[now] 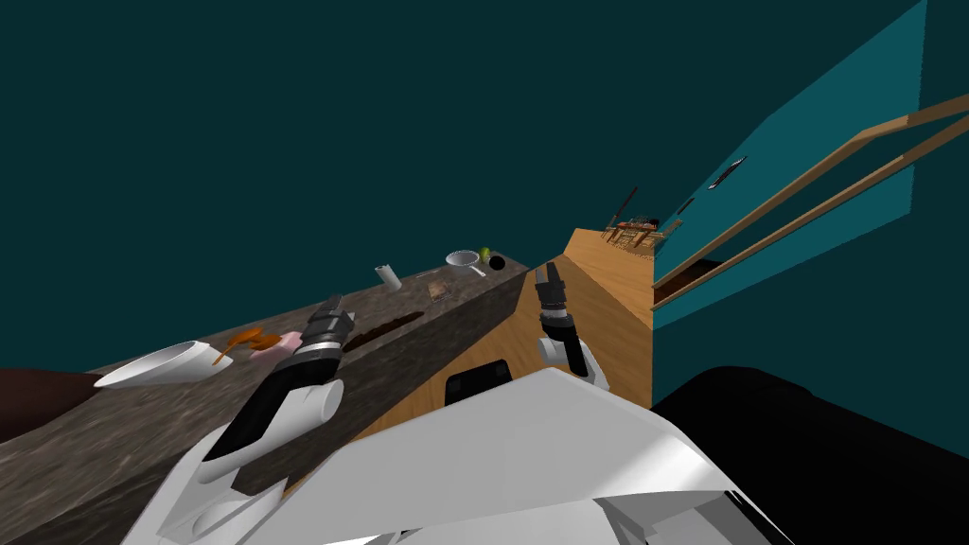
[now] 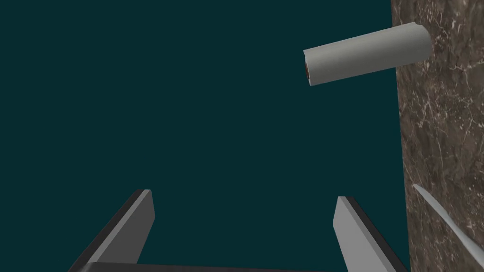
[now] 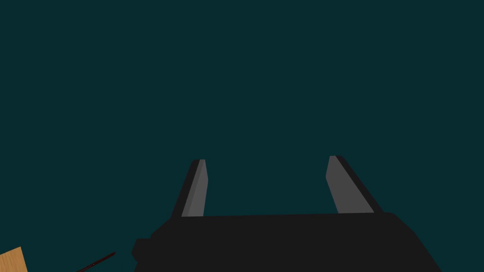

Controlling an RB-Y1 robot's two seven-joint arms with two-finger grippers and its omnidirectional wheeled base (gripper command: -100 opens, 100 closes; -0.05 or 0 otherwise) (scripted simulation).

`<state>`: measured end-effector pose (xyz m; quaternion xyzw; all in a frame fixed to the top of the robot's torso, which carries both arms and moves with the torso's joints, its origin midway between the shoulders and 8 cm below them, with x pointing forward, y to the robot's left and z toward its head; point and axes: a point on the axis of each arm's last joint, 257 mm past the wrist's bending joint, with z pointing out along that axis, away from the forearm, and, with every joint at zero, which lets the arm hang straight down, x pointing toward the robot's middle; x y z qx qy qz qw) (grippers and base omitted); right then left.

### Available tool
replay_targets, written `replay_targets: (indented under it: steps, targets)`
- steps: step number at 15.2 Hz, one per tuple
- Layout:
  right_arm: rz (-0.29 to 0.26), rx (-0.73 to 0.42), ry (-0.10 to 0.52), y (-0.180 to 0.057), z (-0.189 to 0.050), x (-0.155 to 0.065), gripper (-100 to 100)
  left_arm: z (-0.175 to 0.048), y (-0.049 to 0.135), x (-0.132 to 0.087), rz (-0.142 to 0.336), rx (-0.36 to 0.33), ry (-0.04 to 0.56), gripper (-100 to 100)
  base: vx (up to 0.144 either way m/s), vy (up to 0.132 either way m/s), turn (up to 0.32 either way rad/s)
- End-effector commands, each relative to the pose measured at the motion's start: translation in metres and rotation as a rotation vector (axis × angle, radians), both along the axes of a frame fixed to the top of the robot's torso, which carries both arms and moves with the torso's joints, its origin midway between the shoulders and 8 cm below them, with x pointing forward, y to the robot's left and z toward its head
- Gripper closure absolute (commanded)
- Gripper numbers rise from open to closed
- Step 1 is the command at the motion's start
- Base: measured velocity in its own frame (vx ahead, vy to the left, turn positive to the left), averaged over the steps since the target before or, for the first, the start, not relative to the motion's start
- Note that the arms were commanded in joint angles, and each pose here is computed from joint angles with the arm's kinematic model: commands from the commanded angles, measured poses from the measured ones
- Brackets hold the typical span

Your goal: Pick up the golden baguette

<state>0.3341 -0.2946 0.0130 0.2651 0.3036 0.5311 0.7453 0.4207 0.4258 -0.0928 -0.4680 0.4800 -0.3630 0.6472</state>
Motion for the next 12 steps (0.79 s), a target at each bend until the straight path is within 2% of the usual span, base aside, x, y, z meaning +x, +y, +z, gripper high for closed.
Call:
replay_targets:
  steps: [1, 2, 5, 6, 9, 10, 12]
  targets:
    - [0.000, 0.000, 0.000, 0.000, 0.000, 0.000, 0, -0.007, 0.003, 0.000, 0.012, -0.007, 0.030, -100, 0.020, -0.009, 0.004]
    - [0.000, 0.000, 0.000, 0.000, 0.000, 0.000, 0, -0.008, 0.014, 0.001, 0.038, 0.001, 0.047, -100, 0.033, -0.015, -0.028]
    - [0.000, 0.000, 0.000, 0.000, 0.000, 0.000, 0, -0.019, 0.018, 0.000, 0.051, -0.012, 0.087, -100, 0.034, -0.017, -0.016]
    - [0.000, 0.000, 0.000, 0.000, 0.000, 0.000, 0, -0.021, 0.030, 0.000, 0.079, -0.009, 0.109, -100, 0.033, -0.020, -0.028]
    - [0.000, 0.000, 0.000, 0.000, 0.000, 0.000, 0, -0.031, 0.032, -0.002, 0.091, -0.021, 0.145, -100, 0.032, -0.020, -0.016]
    - [0.000, 0.000, 0.000, 0.000, 0.000, 0.000, 0, -0.033, 0.044, -0.003, 0.119, -0.019, 0.165, -100, 0.033, -0.016, -0.031]
    - [0.000, 0.000, 0.000, 0.000, 0.000, 0.000, 0, -0.043, 0.047, -0.005, 0.131, -0.032, 0.202, -100, 0.038, -0.019, -0.025]
